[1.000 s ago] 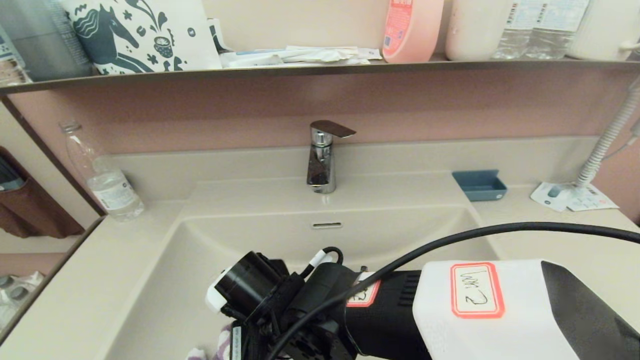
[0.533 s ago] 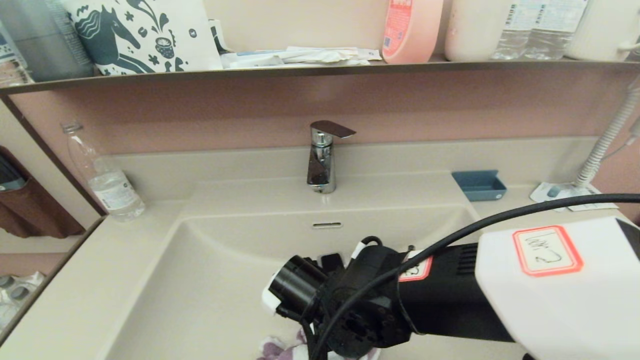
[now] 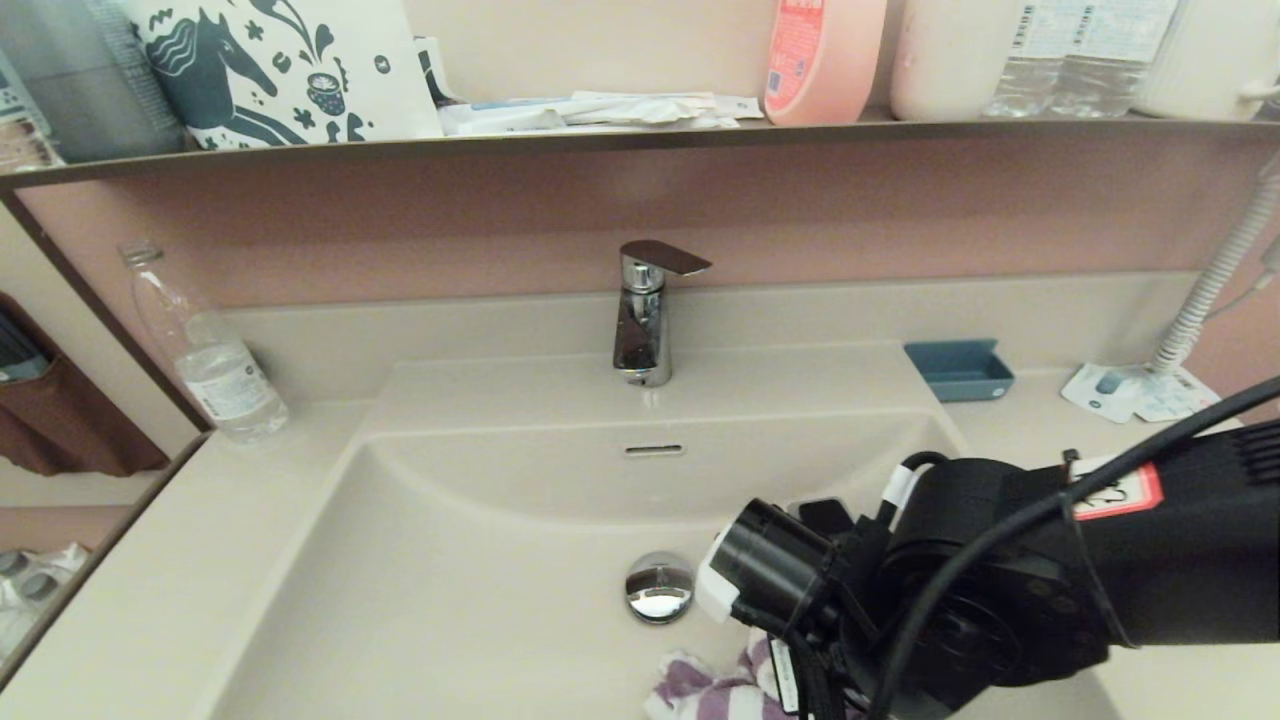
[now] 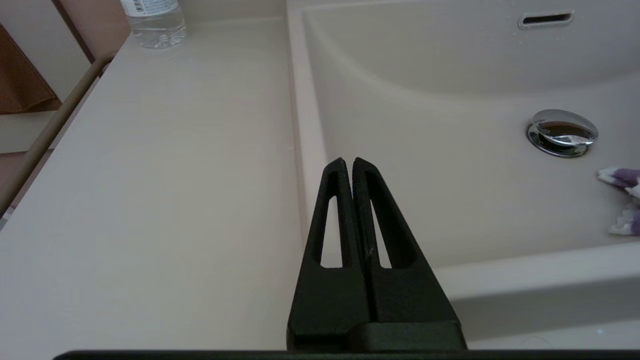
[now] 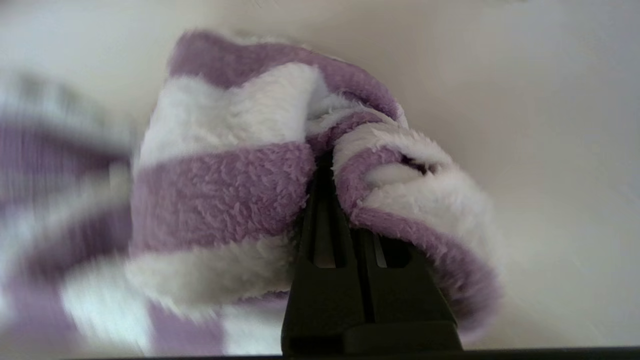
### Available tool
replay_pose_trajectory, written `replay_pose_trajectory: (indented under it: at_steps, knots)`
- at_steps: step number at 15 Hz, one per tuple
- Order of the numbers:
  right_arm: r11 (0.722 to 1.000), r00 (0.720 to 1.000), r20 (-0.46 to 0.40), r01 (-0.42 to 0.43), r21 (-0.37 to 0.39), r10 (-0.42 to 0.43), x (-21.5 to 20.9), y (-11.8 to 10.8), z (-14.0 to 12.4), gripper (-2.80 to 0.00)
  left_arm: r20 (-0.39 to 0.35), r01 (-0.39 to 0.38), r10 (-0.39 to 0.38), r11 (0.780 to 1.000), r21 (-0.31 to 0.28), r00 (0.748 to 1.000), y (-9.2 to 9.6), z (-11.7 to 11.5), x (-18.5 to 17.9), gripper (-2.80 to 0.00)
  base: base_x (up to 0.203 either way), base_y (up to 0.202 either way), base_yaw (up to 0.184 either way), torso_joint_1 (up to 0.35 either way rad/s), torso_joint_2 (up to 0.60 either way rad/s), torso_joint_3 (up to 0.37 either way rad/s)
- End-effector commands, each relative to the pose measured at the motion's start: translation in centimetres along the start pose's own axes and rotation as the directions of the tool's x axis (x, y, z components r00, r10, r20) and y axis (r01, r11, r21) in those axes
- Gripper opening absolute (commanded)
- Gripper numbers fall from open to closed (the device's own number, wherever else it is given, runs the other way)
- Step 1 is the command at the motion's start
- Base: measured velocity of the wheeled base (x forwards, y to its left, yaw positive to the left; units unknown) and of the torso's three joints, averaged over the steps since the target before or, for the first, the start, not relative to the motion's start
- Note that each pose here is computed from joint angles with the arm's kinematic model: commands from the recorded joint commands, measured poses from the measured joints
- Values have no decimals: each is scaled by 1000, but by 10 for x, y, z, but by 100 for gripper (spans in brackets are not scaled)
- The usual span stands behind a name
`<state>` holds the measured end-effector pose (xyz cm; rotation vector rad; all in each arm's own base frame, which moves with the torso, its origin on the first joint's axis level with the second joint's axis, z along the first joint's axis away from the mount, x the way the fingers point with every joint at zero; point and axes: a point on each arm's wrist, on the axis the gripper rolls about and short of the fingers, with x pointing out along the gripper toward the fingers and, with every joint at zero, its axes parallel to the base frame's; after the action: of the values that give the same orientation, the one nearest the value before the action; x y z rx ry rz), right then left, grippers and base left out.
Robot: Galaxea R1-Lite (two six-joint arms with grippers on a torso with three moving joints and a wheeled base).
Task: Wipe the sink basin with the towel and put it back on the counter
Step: Wipe the sink
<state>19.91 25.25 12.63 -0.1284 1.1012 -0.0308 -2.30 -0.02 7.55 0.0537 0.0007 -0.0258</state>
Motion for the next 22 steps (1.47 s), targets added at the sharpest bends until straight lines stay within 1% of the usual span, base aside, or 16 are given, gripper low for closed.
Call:
replay_pose_trajectory:
  at_steps: [1,3,5,6,8,10,11,12,13,14,16,18,19,20,21,22]
  knots:
    - [999,999,37,-34,26,33,-28,-23,-9,-280,-2,0,0,1000,0,1000,0,0,0,-280,0,0,0,0,0,0]
    - [998,996,88,-32,56,27,-44,-43,-12,-280,-2,0,0,1000,0,1000,0,0,0,-280,0,0,0,0,0,0]
    - [994,988,145,-68,85,55,-64,-63,-11,-280,-2,0,0,1000,0,1000,0,0,0,-280,0,0,0,0,0,0]
    - [994,985,161,-82,77,68,-67,-65,-10,-280,-2,0,0,1000,0,1000,0,0,0,-280,0,0,0,0,0,0]
    - [987,971,198,-149,52,136,-65,-51,-7,-280,-2,0,0,1000,0,1000,0,0,0,-280,0,0,0,0,0,0]
    - [971,938,261,-241,12,229,-55,-21,-2,-280,-2,0,0,1000,0,1000,0,0,0,-280,0,0,0,0,0,0]
    - [958,912,300,-284,-26,278,-50,-3,0,-280,-2,0,0,1000,0,1000,0,0,0,-280,0,0,0,0,0,0]
    - [943,879,343,-323,-84,332,-45,15,2,-280,-2,0,0,1000,0,1000,0,0,0,-280,0,0,0,0,0,0]
    - [925,842,383,-346,-158,381,-41,32,3,-280,-2,0,0,1000,0,1000,0,0,0,-280,0,0,0,0,0,0]
    - [910,811,414,-350,-223,414,-32,49,4,-280,-2,0,0,1000,0,1000,0,0,0,-280,0,0,0,0,0,0]
    - [888,756,471,-341,-309,454,-12,77,8,-280,-2,0,0,1000,0,1000,0,0,0,-280,0,0,0,0,0,0]
    - [868,688,538,-313,-386,487,13,109,16,-280,-2,0,0,1000,0,1000,0,0,0,-280,0,0,0,0,0,0]
    - [859,642,577,-308,-410,505,21,124,22,-280,-2,0,0,1000,0,1000,0,0,0,-280,0,0,0,0,0,0]
    - [850,571,631,-316,-421,525,23,139,33,-280,-2,0,0,1000,0,1000,0,0,0,-280,0,0,0,0,0,0]
    - [846,510,675,-311,-433,533,24,152,44,-280,-2,0,0,1000,0,1000,0,0,0,-280,0,0,0,0,0,0]
    - [847,469,705,-297,-441,531,26,160,53,-280,-2,0,0,1000,0,1000,0,0,0,-280,0,0,0,0,0,0]
